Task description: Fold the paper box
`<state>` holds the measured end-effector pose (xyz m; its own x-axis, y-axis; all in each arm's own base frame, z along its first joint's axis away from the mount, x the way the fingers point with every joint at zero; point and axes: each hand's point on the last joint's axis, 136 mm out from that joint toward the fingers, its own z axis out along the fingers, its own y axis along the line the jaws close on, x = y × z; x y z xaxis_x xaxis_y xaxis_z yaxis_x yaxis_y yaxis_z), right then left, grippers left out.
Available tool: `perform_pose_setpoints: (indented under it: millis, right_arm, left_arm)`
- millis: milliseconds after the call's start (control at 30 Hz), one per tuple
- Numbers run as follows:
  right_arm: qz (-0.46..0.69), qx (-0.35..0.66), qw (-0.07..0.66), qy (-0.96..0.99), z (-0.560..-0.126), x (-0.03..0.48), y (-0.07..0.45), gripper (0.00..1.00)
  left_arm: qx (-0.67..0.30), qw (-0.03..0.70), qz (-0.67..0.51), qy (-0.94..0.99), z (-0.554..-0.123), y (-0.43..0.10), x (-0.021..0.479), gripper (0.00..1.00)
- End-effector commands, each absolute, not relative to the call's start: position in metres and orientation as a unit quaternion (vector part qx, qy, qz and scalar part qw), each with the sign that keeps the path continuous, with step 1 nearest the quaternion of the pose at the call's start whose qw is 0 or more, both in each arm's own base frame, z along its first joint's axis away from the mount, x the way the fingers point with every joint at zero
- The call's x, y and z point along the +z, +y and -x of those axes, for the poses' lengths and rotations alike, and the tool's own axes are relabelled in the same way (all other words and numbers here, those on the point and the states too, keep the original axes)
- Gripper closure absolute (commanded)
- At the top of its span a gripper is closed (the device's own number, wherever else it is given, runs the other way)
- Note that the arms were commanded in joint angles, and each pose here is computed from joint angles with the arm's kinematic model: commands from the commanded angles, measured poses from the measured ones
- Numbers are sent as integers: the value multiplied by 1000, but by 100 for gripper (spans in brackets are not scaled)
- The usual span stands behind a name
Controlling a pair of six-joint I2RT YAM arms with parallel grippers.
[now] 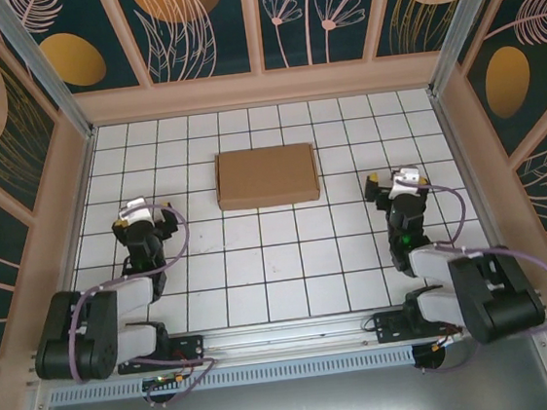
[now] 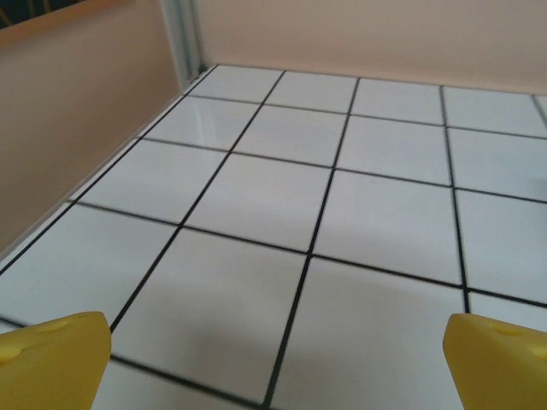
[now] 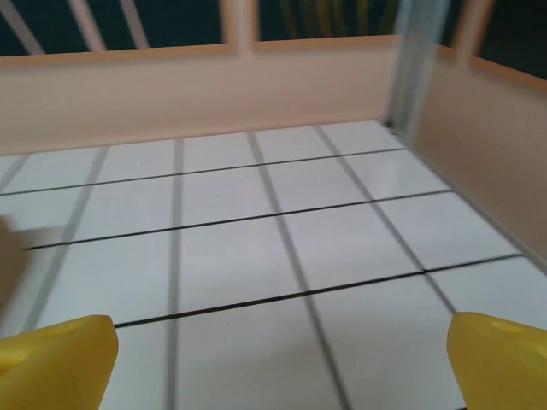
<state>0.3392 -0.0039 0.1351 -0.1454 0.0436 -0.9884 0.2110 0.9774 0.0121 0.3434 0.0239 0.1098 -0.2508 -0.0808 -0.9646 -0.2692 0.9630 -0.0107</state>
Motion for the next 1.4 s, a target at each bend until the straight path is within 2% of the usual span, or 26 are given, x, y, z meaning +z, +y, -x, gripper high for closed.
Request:
perform_pose_setpoints:
  millis: [0, 167, 367, 1367]
  right_arm:
    - [-119, -62, 714, 687, -336, 161, -26, 1]
    - [-76, -19, 732, 677, -337, 151, -17, 1]
    - [-59, 22, 670, 740, -375, 127, -13, 1]
    - [-56, 20, 671, 739, -375, 127, -12, 1]
  left_arm:
    - [65, 690, 87, 716, -358, 17, 161, 1]
    - [37, 694, 57, 716, -363, 11, 142, 1]
    - [21, 667, 71, 741, -380, 20, 134, 1]
    - [21, 672, 70, 737, -377, 20, 136, 1]
